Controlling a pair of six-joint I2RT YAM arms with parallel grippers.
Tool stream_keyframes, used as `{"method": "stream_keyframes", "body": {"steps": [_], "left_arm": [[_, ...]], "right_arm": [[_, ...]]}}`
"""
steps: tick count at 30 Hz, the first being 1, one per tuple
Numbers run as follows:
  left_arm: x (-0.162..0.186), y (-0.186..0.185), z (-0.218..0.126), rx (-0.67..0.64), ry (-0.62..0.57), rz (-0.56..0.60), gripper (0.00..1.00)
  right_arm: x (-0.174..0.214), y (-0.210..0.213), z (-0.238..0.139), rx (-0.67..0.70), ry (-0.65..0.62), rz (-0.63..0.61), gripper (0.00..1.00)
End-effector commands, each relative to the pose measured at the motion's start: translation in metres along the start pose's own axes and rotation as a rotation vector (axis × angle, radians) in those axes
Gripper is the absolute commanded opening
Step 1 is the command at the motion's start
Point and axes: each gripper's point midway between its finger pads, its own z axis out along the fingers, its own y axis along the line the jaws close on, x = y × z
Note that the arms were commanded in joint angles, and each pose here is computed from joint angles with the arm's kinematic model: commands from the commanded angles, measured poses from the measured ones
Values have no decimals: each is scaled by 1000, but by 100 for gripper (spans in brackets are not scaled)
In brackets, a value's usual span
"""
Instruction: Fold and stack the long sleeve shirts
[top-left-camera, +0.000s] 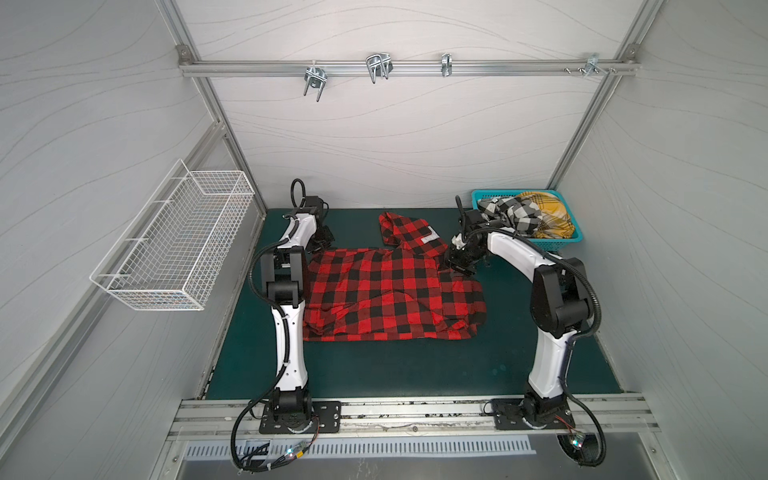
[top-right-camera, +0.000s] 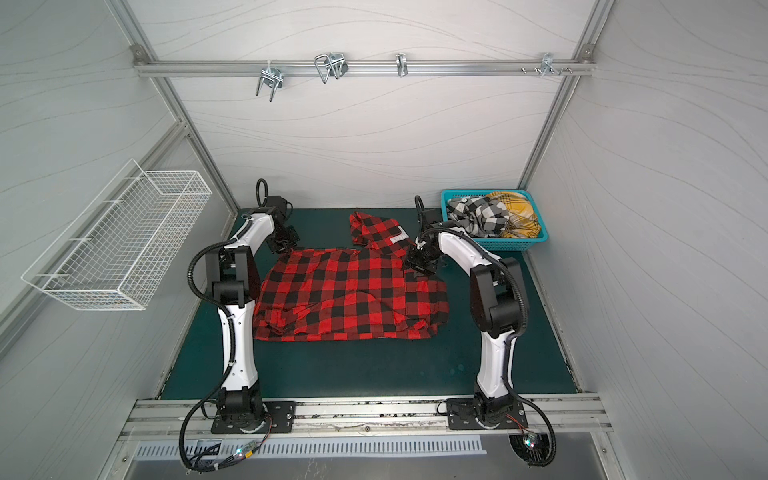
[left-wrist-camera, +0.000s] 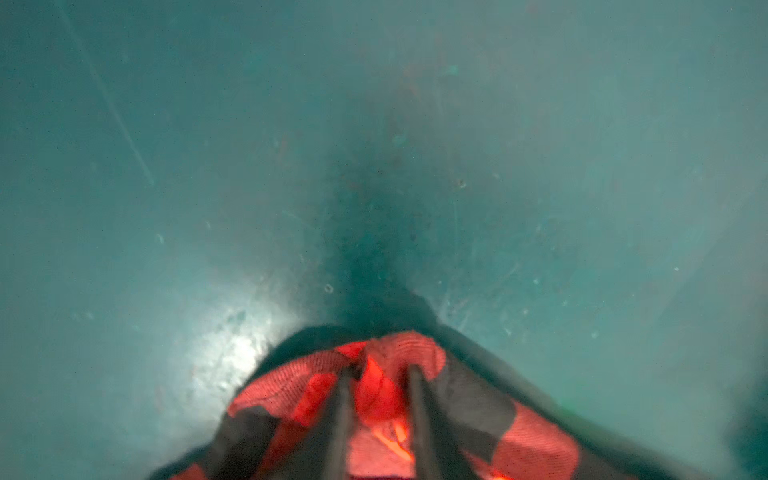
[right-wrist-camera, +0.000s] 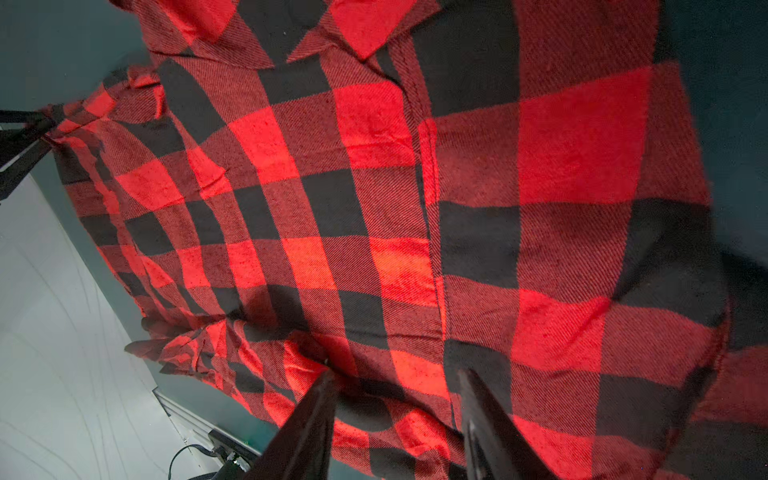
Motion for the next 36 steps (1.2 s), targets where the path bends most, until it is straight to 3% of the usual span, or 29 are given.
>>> {"method": "stream_keyframes", "body": {"steps": [1, 6, 10, 17, 23, 31, 36], "left_arm": [[-12, -2, -10, 6, -33, -5, 11], [-10, -3, -32, 24, -64, 1, 8], [-4, 1, -40, 29, -72, 4, 0], [8, 1, -36, 49, -42, -22, 0], [10, 1, -35, 46, -37, -20, 0], [14, 2, -29, 48, -28, -30, 0], [15, 3, -28, 46, -27, -28, 0]], "right_arm": [[-4, 5, -11, 0, -21, 2, 51], [-49, -4, -10, 63, -99, -32, 60], [-95, -10, -5, 90, -131, -69, 61], [-142, -24, 16, 67, -140, -112, 62], [-153, -39, 48, 65, -108, -123, 62], [-138, -37, 87, 20, -22, -134, 58], [-133, -42, 104, 41, 15, -143, 52]]}}
